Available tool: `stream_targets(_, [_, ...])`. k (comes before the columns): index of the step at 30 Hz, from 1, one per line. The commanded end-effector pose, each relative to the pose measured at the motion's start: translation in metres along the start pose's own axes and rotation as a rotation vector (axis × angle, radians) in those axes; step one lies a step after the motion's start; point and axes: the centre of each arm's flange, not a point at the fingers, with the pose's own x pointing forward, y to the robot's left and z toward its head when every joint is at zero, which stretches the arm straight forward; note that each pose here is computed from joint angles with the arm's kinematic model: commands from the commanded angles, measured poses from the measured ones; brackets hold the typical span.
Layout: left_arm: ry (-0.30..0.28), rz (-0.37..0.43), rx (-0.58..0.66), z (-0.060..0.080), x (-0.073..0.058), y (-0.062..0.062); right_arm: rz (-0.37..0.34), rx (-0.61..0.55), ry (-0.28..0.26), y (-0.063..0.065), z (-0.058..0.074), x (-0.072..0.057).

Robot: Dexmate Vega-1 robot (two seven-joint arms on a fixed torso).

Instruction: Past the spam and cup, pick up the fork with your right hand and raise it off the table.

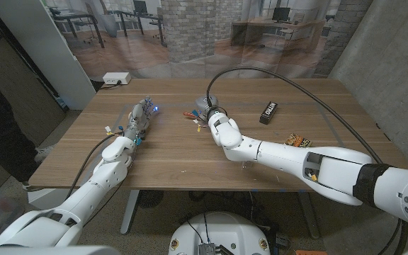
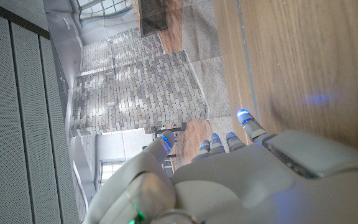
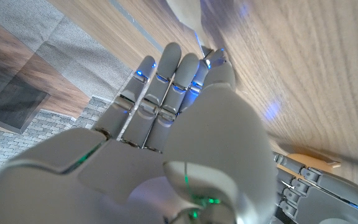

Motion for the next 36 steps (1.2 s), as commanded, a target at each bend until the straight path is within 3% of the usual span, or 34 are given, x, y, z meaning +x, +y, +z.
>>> stream_targets(1, [-0.004,-0.001,0.0,0.002,0.001,0.0,-0.021,-0.001,-0.006,-0.008,-0.001,-0.002])
stream_targets(36, [-0.013,-0.007,-0.002,0.003,-0.002,0.0,-0.077,-0.022,0.0,-0.03,-0.007,-0.009])
